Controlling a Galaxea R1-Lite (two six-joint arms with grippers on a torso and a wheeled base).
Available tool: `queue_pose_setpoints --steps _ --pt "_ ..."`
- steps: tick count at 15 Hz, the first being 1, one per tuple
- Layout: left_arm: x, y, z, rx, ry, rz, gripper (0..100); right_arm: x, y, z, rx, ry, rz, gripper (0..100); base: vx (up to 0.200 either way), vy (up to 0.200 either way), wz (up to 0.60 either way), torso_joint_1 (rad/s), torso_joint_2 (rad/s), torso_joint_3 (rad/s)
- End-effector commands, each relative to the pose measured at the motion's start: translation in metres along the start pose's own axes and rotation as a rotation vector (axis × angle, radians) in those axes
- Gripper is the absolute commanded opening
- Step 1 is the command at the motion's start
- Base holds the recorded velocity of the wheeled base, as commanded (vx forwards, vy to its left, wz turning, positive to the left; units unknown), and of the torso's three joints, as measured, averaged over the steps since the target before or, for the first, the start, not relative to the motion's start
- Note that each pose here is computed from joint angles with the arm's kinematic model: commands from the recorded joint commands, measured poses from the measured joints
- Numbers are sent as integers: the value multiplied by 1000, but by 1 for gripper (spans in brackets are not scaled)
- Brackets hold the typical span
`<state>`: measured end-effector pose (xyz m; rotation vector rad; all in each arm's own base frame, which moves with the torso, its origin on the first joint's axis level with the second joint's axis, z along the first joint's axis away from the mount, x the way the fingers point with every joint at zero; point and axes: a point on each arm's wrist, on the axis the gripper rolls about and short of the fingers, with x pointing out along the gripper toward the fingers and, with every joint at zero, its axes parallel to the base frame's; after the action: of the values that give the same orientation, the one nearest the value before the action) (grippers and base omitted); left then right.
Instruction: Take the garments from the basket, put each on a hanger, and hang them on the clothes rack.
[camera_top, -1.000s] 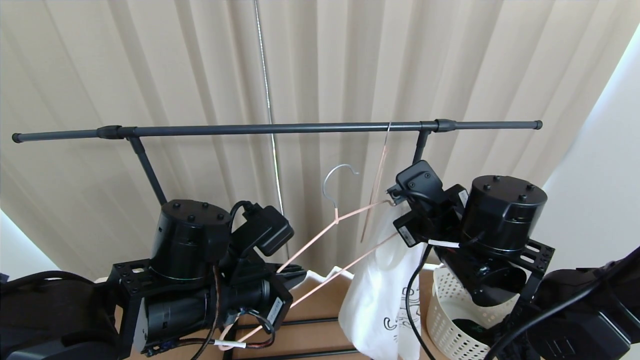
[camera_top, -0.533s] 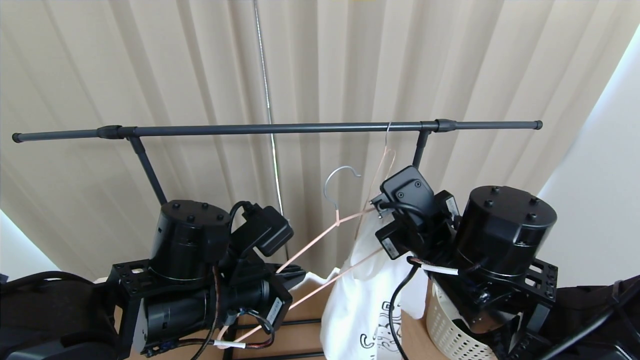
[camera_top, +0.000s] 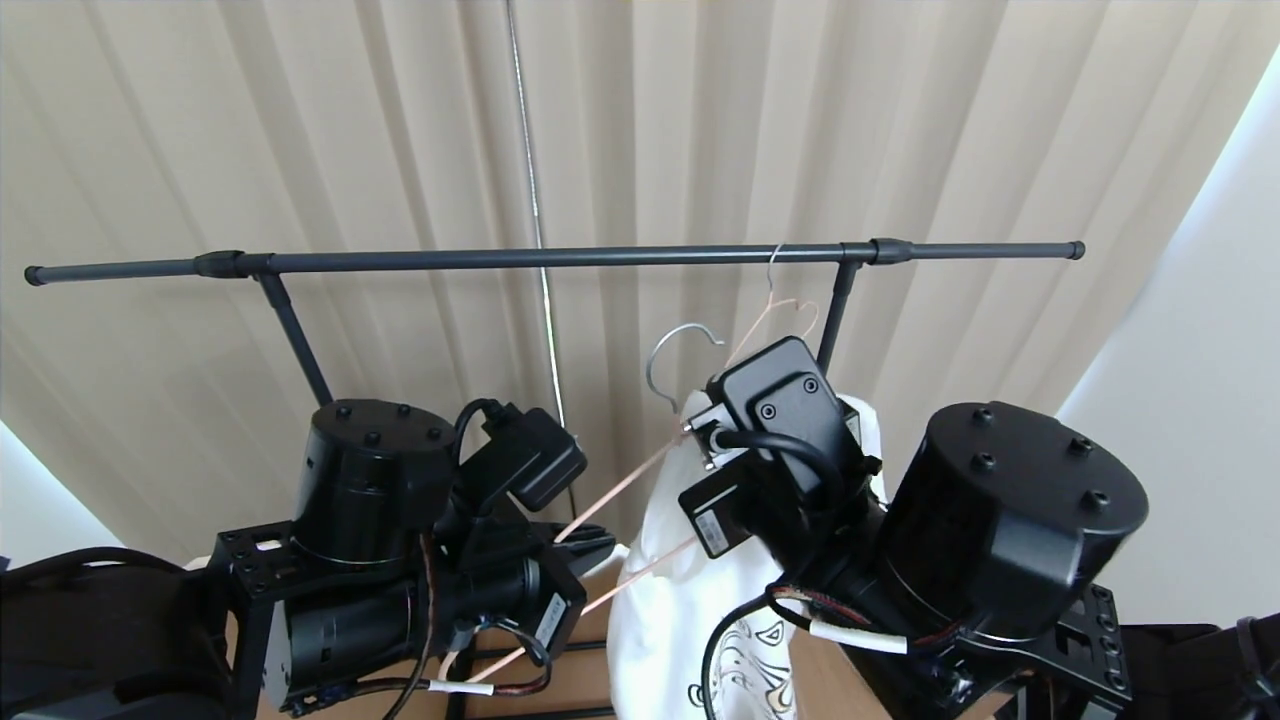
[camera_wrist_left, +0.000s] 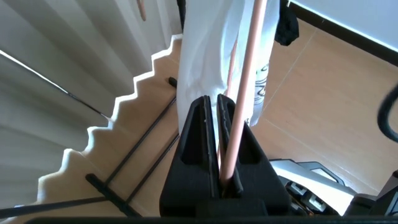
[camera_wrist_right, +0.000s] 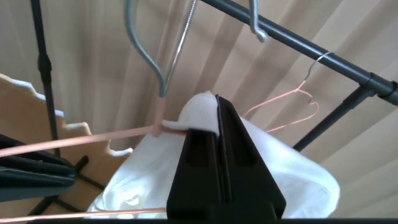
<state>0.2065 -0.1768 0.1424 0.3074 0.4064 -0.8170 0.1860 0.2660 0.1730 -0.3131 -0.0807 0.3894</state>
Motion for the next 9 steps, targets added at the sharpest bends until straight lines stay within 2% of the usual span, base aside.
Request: queue_pose_setpoints --steps 1,4,9 --pt "-13 0 4 4 -32 22 0 -7 9 11 61 -35 34 0 0 0 0 0 0 0" --pt "-35 0 8 4 -83 40 0 -3 0 17 91 -52 6 0 0 0 0 0 0 0" --pt "-42 0 8 6 -97 43 0 -4 -2 19 109 -68 8 0 0 0 0 0 0 0"
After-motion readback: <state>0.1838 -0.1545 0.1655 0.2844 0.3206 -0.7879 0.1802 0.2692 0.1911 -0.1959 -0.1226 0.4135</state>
